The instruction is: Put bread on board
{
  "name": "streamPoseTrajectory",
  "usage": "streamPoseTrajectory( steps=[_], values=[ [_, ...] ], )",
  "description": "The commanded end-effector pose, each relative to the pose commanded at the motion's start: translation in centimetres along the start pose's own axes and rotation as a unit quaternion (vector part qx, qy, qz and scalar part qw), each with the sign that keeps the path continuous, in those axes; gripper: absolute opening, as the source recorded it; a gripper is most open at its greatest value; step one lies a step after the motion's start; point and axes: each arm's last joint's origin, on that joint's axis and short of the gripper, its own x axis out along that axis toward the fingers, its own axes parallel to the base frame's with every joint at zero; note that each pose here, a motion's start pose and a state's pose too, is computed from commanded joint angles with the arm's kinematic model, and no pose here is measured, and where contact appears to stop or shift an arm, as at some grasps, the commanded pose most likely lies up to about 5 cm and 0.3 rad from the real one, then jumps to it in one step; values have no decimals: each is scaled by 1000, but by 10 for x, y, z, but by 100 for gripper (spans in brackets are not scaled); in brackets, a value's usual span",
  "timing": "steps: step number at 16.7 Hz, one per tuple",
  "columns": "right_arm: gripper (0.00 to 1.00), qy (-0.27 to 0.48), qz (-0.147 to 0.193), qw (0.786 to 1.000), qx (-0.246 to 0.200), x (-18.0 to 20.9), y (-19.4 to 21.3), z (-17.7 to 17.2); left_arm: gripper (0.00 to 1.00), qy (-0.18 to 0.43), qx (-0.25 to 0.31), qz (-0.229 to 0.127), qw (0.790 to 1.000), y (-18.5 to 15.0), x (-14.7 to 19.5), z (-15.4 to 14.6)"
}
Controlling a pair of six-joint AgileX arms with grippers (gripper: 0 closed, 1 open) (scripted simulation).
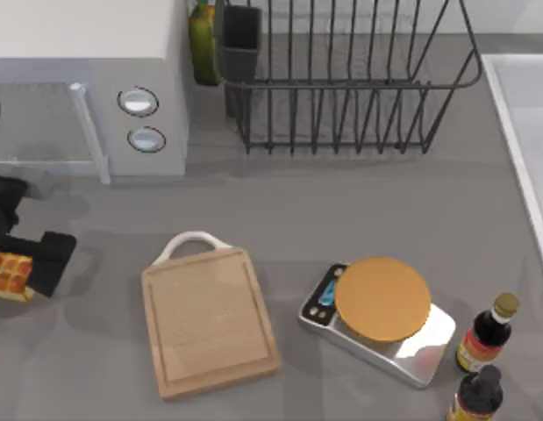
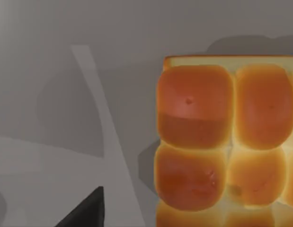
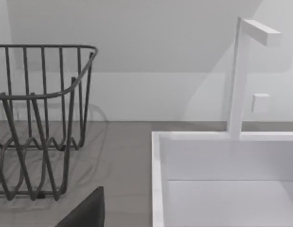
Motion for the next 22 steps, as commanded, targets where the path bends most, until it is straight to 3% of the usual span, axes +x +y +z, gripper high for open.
streamPoseTrajectory(
  steps=[4, 9, 22],
  values=[
    [100, 0, 0, 1000, 0, 0, 0, 0, 100, 0, 0, 0, 1000, 2, 25, 12],
    [100, 0, 0, 1000, 0, 0, 0, 0, 100, -3, 0, 1, 1000, 4, 28, 17],
    [100, 0, 0, 1000, 0, 0, 0, 0, 2, -3, 0, 1, 1000, 4, 28, 17]
  ],
)
